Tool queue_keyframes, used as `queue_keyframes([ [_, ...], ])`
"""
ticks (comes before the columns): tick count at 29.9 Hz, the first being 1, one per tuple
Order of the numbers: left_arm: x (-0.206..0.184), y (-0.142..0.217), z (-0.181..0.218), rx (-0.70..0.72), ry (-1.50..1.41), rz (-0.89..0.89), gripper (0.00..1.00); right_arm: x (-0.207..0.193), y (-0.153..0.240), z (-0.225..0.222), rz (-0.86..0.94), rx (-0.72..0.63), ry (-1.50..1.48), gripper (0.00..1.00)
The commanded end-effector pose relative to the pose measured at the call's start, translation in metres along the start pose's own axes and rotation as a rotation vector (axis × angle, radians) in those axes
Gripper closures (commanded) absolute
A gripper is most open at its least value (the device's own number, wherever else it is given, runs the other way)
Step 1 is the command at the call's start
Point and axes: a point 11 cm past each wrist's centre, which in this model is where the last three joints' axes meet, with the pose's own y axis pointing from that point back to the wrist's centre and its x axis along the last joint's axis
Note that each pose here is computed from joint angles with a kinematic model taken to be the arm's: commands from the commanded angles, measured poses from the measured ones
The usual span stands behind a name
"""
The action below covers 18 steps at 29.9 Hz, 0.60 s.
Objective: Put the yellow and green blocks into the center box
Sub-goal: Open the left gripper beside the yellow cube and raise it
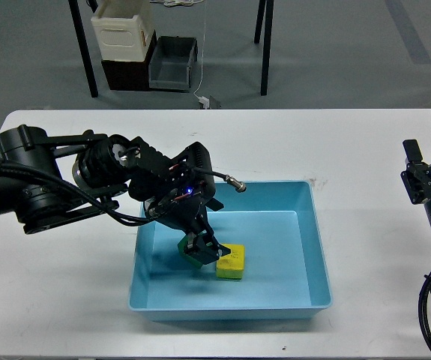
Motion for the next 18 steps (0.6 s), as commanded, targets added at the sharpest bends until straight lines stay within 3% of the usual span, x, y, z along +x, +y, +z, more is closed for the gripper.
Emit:
queue_keyframes([
  [1, 0.014, 0.007, 0.006, -0.120, 0.262, 0.204, 0.00, -0.001, 0.000, 0.000, 0.013, 0.007, -0.047, 0.00],
  [5, 0.015, 0.024, -0.002, -0.232, 0.587, 0.506, 0.00, 0.001, -0.006, -0.003, 0.032, 0.015, -0.182, 0.00],
  [9, -0.011, 0.048, -0.019, -0.302, 0.889, 0.800, 0.00, -0.002, -0.012, 0.003, 0.049, -0.033, -0.404, 0.00],
  [18, -0.052, 0.071, -0.040, -0.348, 1.360, 1.365, 0.01, 0.006, -0.008, 0.015, 0.147, -0.099, -0.826, 0.00],
])
